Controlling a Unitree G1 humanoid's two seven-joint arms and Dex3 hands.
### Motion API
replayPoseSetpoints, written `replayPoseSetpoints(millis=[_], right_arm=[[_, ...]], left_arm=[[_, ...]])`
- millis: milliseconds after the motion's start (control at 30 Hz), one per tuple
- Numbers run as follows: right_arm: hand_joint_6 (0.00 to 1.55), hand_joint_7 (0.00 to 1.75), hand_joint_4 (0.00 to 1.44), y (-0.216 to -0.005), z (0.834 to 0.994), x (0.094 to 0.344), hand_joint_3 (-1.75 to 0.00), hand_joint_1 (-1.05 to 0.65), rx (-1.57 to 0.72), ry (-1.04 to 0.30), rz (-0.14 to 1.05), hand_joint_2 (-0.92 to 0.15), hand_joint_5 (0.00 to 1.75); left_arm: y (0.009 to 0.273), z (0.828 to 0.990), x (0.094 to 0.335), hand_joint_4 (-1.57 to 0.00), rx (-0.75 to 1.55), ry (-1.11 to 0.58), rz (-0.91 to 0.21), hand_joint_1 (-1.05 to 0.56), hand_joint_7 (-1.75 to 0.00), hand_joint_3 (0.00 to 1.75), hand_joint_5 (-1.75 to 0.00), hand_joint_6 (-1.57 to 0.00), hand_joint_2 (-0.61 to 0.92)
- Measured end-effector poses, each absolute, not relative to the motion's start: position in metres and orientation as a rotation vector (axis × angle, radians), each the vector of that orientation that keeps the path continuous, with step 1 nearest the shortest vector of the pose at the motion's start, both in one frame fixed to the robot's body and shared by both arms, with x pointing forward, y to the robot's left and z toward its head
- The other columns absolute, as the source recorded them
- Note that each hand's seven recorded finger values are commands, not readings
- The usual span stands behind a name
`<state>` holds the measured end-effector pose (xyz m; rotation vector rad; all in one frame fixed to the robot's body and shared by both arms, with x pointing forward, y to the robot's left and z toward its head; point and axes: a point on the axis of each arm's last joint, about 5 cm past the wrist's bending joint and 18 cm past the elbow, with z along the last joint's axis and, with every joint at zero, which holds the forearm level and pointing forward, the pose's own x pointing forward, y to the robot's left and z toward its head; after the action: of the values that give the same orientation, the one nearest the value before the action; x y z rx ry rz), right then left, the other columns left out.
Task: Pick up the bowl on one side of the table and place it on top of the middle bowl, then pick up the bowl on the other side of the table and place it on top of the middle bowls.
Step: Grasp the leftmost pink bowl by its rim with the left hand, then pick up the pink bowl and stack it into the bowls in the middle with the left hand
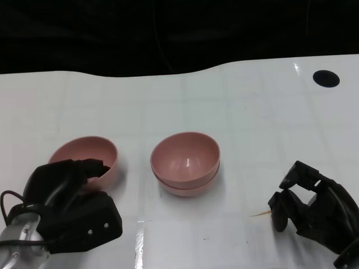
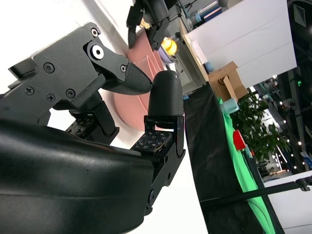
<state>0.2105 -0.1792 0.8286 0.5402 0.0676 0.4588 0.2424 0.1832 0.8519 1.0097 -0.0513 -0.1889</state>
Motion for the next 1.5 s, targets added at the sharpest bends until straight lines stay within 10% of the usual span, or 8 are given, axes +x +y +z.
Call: replayPoseSetpoints(millis=[633, 1500], right_arm=[[0.89, 1.33, 0.94, -0.179, 0.828, 0.210, -1.06, -0.08, 0.544, 0.070, 0.469, -0.56, 1.68], [0.88, 1.34, 0.93, -0.179, 0.824, 0.209, -1.09, -0.09, 0.547, 0.088, 0.471, -0.53, 1.69]], left_arm=[[0.182, 0.857, 0.242, -0.70, 0.955, -0.116, -0.221, -0.03, -1.75, 0.85, -1.75, -0.55, 0.73], [0.170, 0.970, 0.255, -0.74, 1.048, -0.352, -0.300, 0.02, -1.75, 0.86, -1.75, -0.58, 0.63]])
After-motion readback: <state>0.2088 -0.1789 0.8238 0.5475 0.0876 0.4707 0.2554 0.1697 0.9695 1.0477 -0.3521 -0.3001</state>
